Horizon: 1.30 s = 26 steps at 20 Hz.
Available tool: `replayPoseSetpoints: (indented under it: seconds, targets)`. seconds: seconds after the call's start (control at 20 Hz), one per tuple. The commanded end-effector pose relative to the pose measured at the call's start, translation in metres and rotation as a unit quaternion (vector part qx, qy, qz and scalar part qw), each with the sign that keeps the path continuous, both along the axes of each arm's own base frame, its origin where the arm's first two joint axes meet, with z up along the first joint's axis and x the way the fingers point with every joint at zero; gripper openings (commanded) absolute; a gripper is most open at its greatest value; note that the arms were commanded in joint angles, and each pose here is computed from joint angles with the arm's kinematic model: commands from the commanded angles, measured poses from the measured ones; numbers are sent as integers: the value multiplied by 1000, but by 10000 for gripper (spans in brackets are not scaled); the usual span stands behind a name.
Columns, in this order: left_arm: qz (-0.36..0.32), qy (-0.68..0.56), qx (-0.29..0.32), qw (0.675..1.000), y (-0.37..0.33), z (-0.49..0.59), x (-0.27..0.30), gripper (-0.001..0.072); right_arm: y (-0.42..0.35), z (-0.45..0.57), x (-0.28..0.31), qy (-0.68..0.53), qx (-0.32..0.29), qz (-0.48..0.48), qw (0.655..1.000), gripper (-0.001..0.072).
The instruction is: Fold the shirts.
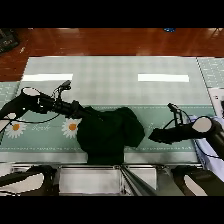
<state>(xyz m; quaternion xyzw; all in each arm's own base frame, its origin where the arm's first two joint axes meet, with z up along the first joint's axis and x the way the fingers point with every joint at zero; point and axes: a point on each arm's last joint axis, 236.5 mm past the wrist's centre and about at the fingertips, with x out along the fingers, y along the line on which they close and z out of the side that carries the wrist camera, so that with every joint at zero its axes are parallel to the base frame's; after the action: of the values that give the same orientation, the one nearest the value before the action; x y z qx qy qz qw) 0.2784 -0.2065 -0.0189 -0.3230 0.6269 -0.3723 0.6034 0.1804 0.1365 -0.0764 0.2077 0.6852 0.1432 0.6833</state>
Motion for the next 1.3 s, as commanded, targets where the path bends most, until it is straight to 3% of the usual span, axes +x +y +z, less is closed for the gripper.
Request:
replayPoseSetpoints:
  seconds: [0.0, 0.25, 0.3, 0.4, 0.5, 0.65, 0.8, 0.85, 0.95, 1.05, 1.25]
  targets:
    - [15, -17, 8, 1000, 3, 0, 13, 26, 46, -7, -5, 24, 53, 7, 998, 399]
    - [26, -24, 15, 999, 4, -3, 20, 26, 74, -29, 26, 12, 66, -48, 997, 396]
    - [31, -27, 19, 999, 5, -4, 23, 26, 78, -30, 38, 3, 73, -54, 996, 299]
    - [40, -31, 21, 999, 7, -3, 28, 26, 88, -19, 65, -34, 84, -28, 996, 14]
    - [44, -53, 14, 997, 12, 18, 43, 25, 94, 21, 101, -91, 95, 11, 991, 19]
    - [93, -158, 12, 983, 37, 97, 93, 25, 66, 121, 176, -210, 61, 37, 975, 19]
    - [250, -313, -13, 916, 80, 236, 161, 25, 36, 267, 239, -366, 37, 9, 930, 18]
    - [270, -367, -14, 890, 89, 282, 166, 25, 27, 321, 246, -419, 30, 8, 907, 18]
    - [271, -468, 6, 841, 103, 364, 153, 25, 6, 405, 236, -494, -12, 15, 869, 18]
    - [255, -549, 64, 794, 116, 420, 125, 25, -23, 466, 214, -545, -74, 9, 835, 19]
    - [265, -614, 181, 721, 143, 468, 60, 25, -73, 526, 152, -594, -158, -32, 788, 19]
